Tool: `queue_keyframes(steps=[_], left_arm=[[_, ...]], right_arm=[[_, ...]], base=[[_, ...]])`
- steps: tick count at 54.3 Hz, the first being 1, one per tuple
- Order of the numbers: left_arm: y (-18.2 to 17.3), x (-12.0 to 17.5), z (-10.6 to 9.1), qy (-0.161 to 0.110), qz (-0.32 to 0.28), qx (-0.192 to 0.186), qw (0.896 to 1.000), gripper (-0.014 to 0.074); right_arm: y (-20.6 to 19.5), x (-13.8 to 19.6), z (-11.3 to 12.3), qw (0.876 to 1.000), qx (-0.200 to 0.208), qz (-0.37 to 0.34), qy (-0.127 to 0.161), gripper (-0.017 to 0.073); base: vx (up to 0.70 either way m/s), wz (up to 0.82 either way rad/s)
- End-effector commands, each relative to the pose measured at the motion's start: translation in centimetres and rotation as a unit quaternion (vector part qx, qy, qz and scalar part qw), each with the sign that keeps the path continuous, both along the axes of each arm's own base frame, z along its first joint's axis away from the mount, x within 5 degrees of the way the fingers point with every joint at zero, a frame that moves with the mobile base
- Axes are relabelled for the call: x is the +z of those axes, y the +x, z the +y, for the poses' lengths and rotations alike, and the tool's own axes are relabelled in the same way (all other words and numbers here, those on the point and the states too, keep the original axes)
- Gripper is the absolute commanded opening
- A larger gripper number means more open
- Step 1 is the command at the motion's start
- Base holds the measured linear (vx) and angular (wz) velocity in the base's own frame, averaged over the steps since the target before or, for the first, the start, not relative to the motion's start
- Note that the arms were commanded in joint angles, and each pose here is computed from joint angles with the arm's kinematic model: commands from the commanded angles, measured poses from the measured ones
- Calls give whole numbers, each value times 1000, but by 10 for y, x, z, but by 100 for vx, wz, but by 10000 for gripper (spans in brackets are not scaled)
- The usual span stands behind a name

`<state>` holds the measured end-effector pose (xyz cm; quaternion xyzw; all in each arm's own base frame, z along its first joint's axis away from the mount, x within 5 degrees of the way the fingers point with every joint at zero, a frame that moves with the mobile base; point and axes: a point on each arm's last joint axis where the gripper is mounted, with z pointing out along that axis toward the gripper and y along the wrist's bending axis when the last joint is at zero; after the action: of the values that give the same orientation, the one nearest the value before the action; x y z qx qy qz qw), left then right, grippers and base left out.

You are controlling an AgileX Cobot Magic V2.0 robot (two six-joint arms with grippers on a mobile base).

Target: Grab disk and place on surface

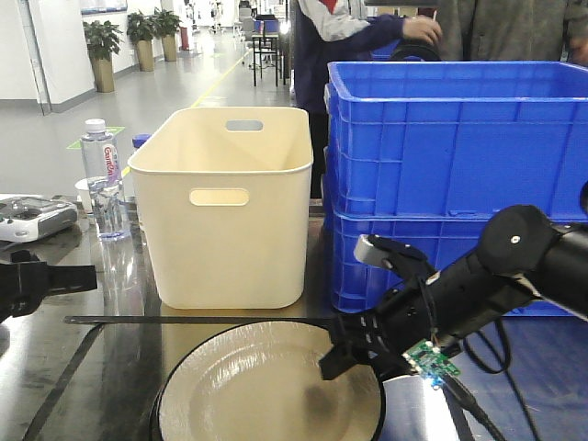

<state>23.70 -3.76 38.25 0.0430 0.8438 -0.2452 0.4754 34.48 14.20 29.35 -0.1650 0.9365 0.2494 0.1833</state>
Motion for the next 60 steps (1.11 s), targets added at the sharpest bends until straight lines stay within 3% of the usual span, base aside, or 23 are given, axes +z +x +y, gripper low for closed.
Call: queue_keyframes(steps=[1, 9, 23, 31, 42, 50, 60], left_arm=[[-4, 19, 1, -23, -41, 18, 999, 592], [-4, 19, 1, -23, -41, 18, 999, 592], [-4, 19, 1, -20, -43, 19, 999, 552], [-4, 19, 1, -19, -44, 18, 999, 440], [-4, 19, 1, -19, -44, 18, 999, 195], [-4, 19, 1, -19, -44, 18, 999, 69], [-4, 19, 1, -19, -44, 18, 999, -10]], right_arm=[[-9, 42, -11, 996, -6, -91, -13, 481], [-21, 61, -23, 990, -22, -125, -53, 481], [-42, 99, -32, 978, -47, -199, -39, 430], [-52, 112, -35, 974, -49, -220, -33, 288], [-57, 117, -37, 972, -50, -228, -31, 110], [-57, 117, -37, 972, -50, -228, -31, 39], [-57, 117, -37, 972, -50, -228, -31, 6]], base=[[0, 0], [0, 0], [0, 0], [0, 0], [0, 0], [0, 0], [0, 0]])
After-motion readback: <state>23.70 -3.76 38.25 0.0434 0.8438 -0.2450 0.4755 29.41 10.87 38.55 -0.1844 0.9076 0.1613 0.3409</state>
